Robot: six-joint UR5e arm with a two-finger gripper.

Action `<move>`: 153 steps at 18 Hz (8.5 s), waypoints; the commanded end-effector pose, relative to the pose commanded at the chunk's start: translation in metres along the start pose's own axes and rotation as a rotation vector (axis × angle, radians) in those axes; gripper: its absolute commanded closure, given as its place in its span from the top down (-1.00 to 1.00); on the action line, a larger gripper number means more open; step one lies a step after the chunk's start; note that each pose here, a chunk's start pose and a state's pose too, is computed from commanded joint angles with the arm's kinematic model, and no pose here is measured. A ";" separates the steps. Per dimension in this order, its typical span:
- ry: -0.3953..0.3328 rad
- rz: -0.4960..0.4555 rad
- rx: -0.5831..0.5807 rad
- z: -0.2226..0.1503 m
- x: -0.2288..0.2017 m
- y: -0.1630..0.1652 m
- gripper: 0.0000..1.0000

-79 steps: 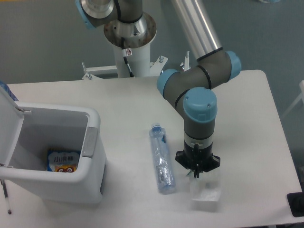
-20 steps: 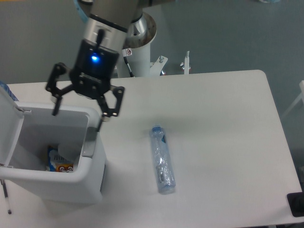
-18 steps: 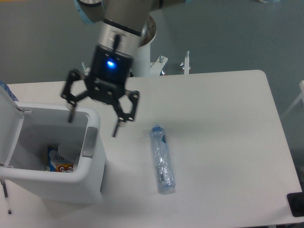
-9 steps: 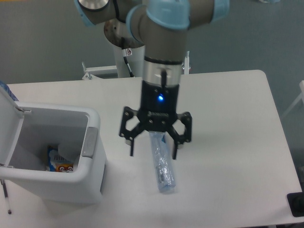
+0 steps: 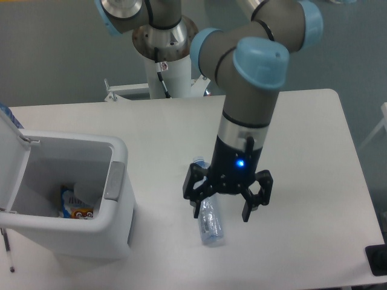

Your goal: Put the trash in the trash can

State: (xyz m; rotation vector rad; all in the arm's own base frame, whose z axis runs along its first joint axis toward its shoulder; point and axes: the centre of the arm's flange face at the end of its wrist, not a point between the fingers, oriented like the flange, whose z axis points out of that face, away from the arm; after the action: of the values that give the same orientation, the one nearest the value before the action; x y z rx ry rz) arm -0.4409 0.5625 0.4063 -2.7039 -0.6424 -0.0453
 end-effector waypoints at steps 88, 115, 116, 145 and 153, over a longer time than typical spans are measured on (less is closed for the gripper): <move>0.150 0.116 0.399 -0.070 0.013 -0.057 0.01; 0.529 0.147 0.646 -0.200 0.138 -0.071 -0.06; 0.535 0.151 0.629 -0.190 0.148 -0.069 -0.06; 0.390 0.194 0.579 -0.120 0.144 -0.022 1.00; 0.211 0.173 0.565 -0.116 0.031 -0.012 1.00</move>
State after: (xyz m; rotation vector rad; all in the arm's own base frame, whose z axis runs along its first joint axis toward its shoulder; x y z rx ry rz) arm -0.4125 0.5454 0.5220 -2.1585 -0.2967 -0.0890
